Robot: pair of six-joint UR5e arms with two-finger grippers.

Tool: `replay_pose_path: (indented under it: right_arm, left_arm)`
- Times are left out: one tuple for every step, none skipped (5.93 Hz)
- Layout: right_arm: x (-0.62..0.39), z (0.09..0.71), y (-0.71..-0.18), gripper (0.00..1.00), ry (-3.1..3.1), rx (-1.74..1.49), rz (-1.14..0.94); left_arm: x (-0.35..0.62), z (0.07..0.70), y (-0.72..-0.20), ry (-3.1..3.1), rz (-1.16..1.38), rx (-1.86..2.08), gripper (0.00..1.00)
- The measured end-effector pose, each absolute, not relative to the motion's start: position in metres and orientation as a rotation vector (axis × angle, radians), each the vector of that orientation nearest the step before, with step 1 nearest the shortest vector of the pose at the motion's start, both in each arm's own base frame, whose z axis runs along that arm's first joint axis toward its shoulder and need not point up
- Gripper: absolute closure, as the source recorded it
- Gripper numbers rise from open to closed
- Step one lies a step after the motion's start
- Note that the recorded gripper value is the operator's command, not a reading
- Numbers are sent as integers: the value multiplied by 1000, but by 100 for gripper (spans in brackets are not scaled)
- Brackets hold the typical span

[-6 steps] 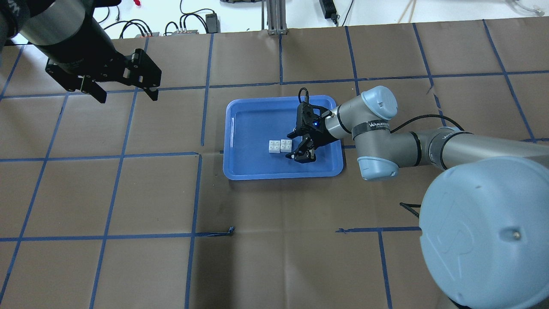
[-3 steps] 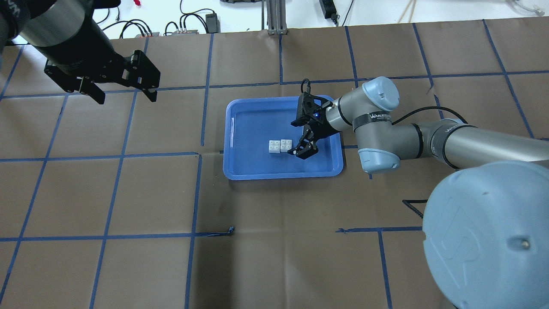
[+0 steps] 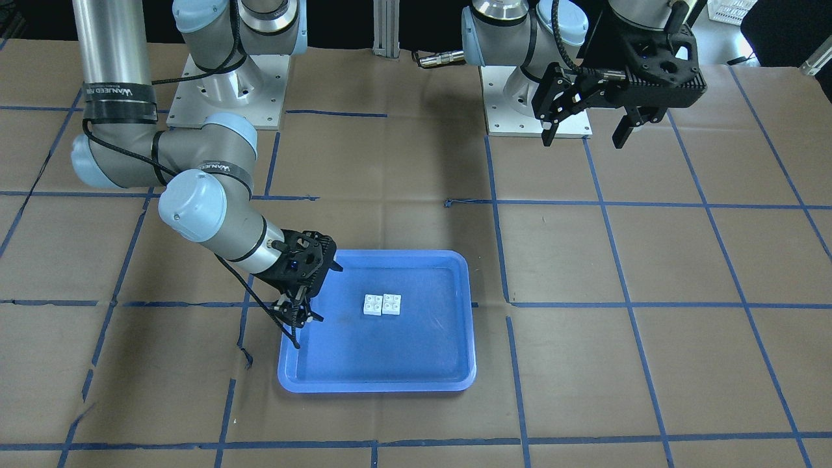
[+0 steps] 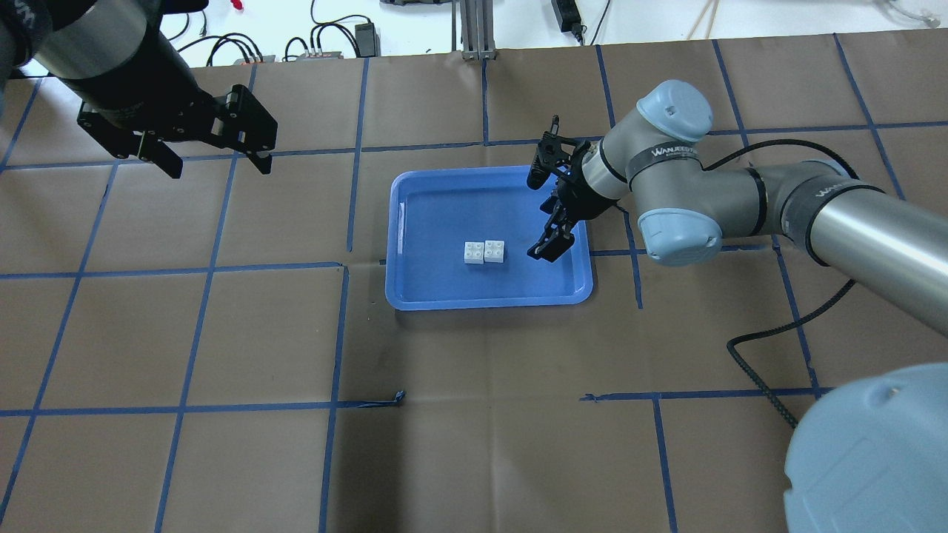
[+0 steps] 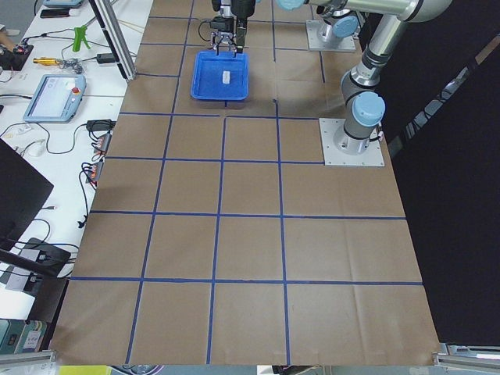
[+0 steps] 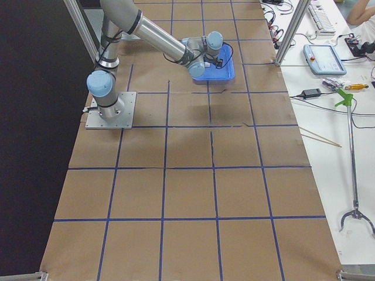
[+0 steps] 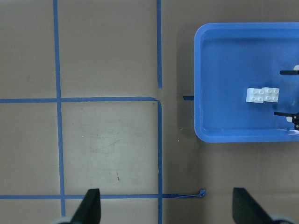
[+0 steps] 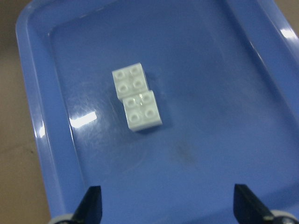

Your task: Assemble white blocks and place on blue tray

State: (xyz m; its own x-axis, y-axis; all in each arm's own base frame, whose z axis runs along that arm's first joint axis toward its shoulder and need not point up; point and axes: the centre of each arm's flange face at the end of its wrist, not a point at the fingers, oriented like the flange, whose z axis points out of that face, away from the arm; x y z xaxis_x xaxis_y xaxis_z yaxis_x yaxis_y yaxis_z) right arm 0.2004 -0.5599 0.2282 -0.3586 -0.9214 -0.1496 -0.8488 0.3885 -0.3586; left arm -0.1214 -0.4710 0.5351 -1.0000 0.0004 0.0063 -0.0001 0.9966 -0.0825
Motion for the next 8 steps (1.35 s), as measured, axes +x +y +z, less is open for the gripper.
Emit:
replay_pose_path:
  right_arm:
    - [177,253,-565,0,2457,-1426,-195]
    - [154,288,-571,0,2600,-1256,-66]
    - [137,330,-573,0,2751,-1066,34]
    - [127,369,-572,0,2891,-861,103]
    - [119,408,-561,0,3021,-589,168]
    - [118,443,-545,0,3104,-320,191]
    - [121,474,-528,0,3141,-95,176]
    - [128,492,-514,0,3147,49,173]
  left_arm:
    - [-121,535,-471,-3132,130,1,1]
    - [-121,535,-472,-3132,131,2,1]
    - [-121,536,-472,-3132,132,3,1]
    - [-120,536,-472,-3132,133,3,1]
    - [-120,536,-472,-3132,133,3,1]
    - [-120,536,-472,-3132,134,3,1]
    - [-120,537,-471,-3132,135,3,1]
    - [-120,537,-471,-3132,136,3,1]
